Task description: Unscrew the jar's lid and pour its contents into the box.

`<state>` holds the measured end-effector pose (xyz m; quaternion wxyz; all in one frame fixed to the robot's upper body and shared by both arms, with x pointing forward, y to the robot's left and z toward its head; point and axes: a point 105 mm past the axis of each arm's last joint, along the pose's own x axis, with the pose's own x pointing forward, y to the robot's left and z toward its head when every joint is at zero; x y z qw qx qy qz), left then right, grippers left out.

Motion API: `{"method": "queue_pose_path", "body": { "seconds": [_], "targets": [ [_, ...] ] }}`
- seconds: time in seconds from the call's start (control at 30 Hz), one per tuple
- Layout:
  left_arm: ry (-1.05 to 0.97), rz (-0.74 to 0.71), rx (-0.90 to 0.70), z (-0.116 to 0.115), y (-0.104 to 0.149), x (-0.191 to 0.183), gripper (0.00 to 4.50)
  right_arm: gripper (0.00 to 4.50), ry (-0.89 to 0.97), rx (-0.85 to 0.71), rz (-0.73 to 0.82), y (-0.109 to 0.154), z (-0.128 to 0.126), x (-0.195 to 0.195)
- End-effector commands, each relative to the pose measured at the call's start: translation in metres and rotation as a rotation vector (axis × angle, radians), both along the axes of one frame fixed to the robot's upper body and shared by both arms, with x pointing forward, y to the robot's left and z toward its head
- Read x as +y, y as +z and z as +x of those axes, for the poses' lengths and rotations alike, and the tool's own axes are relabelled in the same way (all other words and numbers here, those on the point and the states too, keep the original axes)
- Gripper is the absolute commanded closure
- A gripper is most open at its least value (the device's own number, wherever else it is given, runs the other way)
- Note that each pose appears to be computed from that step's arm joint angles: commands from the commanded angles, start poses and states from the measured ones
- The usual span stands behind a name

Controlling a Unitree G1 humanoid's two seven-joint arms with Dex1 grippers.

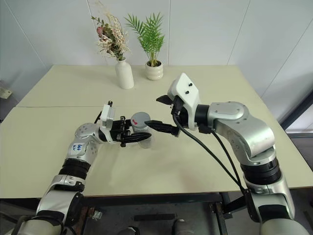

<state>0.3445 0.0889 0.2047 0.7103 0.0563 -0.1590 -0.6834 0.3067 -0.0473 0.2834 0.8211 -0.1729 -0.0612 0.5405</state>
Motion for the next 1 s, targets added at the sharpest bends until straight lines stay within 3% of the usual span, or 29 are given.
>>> {"method": "queue_pose_path", "body": {
  "seconds": [0.03, 0.47, 1.0],
  "targets": [
    [-0.006, -0.009, -0.055, 0.001, 0.014, -0.003, 2.26, 0.02, 0.023, -0.053, 0.055, 0.018, -0.011, 0.008],
    [-0.015, -0.018, -0.056, 0.001, 0.015, -0.005, 2.26, 0.02, 0.042, -0.017, 0.107, 0.011, -0.011, 0.036],
    [-0.011, -0.021, -0.053, 0.002, 0.016, -0.005, 2.26, 0.02, 0.020, -0.005, 0.089, 0.001, -0.001, 0.042]
  ]
}}
